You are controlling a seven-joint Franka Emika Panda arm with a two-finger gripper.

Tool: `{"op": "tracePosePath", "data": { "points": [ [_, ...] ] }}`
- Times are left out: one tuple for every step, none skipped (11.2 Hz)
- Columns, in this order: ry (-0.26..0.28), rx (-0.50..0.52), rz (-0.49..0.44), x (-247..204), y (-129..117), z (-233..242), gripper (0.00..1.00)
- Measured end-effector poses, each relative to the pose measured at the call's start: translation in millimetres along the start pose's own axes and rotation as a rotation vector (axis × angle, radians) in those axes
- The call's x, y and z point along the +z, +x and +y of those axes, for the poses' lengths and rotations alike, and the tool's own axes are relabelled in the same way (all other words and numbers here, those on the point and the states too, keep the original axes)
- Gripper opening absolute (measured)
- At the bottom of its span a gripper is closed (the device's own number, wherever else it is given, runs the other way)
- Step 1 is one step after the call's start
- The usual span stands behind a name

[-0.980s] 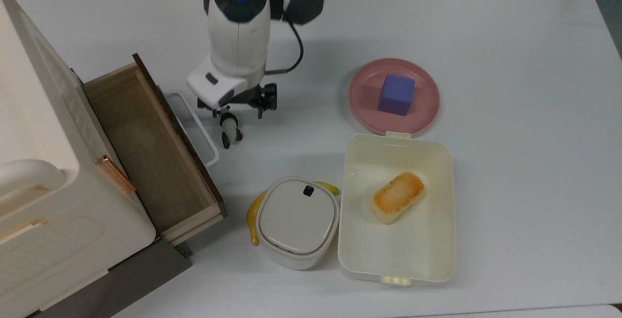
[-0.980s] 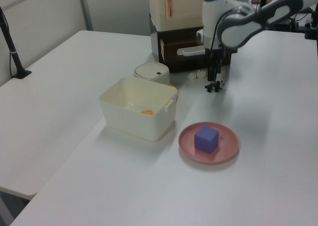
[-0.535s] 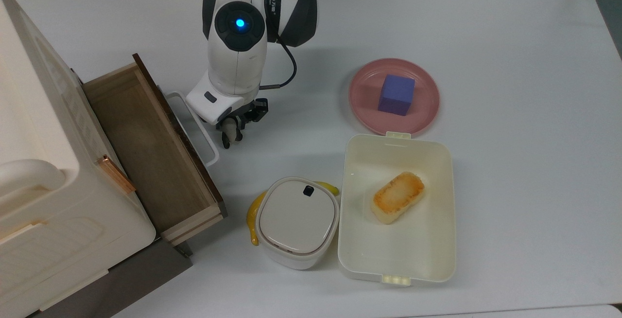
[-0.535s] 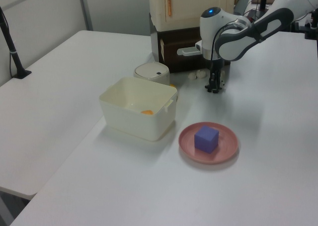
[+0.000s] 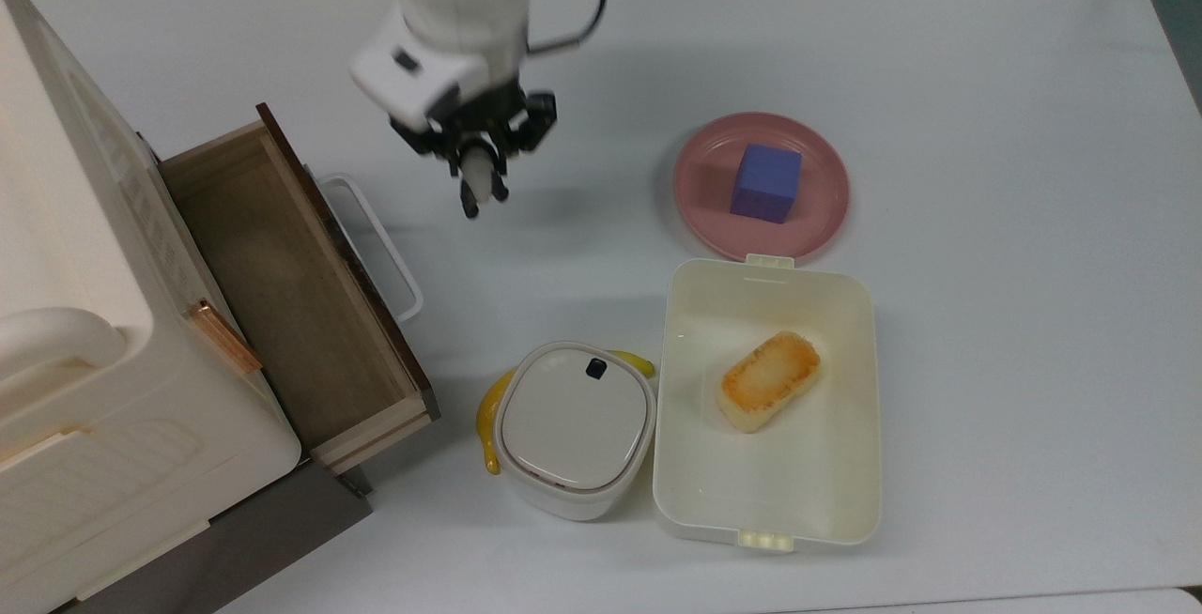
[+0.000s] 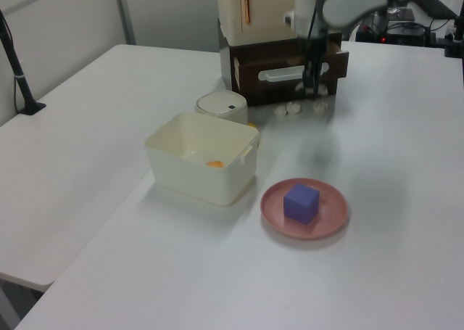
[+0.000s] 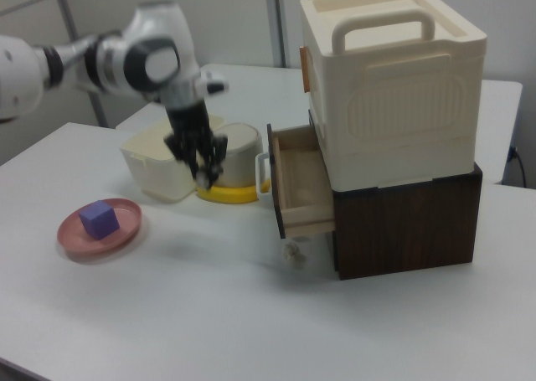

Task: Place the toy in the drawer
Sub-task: 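Lift the panda toy and carry it over the open wooden drawer, then lower the panda toy into the drawer and open the gripper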

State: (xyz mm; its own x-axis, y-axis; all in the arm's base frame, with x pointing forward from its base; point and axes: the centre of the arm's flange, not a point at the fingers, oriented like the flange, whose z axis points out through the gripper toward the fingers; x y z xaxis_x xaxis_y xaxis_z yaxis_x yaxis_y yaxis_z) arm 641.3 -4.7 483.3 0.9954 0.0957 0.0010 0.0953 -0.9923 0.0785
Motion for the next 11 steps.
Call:
{"op": "tracePosePath", "data": {
  "points": [
    [0.003,0.000,0.047,-33.3,-1.2,19.4,0.41],
    [-0.008,-0.003,0.077,-49.6,-3.9,47.2,0.41],
    [-0.034,0.003,0.130,-56.9,-4.8,79.6,0.41],
    [-0.074,0.026,0.200,-61.3,-4.5,112.2,0.41],
    [-0.113,0.041,0.245,-61.2,-5.5,139.6,0.41],
    [-0.144,0.041,0.261,-54.6,-5.5,158.4,0.41],
    [-0.168,0.030,0.259,-42.2,-3.6,169.5,0.41],
    [-0.196,0.014,0.249,-17.1,3.1,175.8,0.41],
    [-0.203,0.005,0.233,0.2,8.4,173.1,0.41],
    [-0.205,-0.004,0.222,10.3,12.3,168.3,0.45],
    [-0.203,-0.002,0.216,15.7,14.9,162.8,0.60]
  ]
}}
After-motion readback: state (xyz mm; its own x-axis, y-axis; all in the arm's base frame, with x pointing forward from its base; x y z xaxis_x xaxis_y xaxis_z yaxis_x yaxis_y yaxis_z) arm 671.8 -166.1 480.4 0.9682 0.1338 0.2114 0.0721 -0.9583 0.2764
